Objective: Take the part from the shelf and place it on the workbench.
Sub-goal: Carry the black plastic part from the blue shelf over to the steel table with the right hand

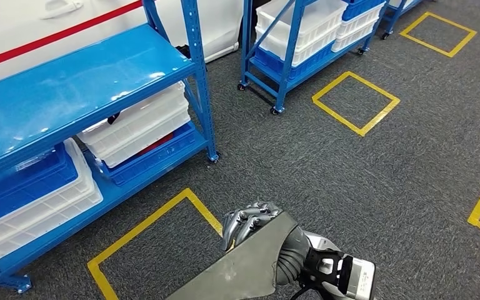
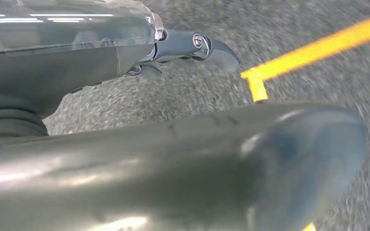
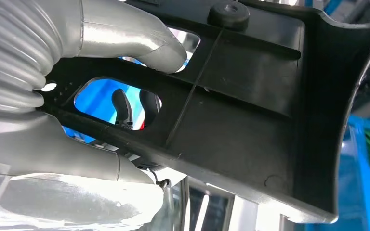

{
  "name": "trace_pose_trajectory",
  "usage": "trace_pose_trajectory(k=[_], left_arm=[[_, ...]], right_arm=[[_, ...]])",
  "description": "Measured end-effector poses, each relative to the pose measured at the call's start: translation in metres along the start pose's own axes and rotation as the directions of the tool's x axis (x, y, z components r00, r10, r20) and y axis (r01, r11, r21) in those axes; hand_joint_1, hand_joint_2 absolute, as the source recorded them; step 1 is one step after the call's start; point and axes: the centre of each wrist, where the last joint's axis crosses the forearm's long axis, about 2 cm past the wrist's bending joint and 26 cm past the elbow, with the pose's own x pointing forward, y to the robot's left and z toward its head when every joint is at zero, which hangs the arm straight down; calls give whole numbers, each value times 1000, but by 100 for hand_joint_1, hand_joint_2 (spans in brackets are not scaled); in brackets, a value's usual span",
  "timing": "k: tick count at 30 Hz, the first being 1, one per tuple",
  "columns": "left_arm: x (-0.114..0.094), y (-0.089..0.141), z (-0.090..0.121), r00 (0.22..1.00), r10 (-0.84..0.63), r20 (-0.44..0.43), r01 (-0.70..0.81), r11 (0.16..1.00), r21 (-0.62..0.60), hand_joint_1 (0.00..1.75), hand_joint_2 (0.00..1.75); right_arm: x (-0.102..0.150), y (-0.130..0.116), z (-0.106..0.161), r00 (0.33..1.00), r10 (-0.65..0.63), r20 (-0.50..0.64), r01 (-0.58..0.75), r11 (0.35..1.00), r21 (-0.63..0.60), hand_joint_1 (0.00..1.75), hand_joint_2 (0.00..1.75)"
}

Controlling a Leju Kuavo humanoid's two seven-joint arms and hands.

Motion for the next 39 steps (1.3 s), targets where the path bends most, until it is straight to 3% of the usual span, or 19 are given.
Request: trace_pose_trajectory(k=[4,9,22,39], left_arm=[[2,1,-1,999,-9,31,9,1000,-24,0,0],[4,2,-2,999,-20,33,21,999,-33,0,0],[8,-7,-2,999,-33,1,33,999,-42,0,0],[1,-22,4,1000,-16,-3,16,996,-92,0,0]], right_arm=[[12,-4,-8,998,32,58,-31,999,-27,127,175],[32,-26,-14,985,117,127,-108,991,-76,127,175],[55,-55,-9,946,295,132,-276,950,-144,127,175],[66,-58,-10,933,341,114,-329,937,-116,127,175]])
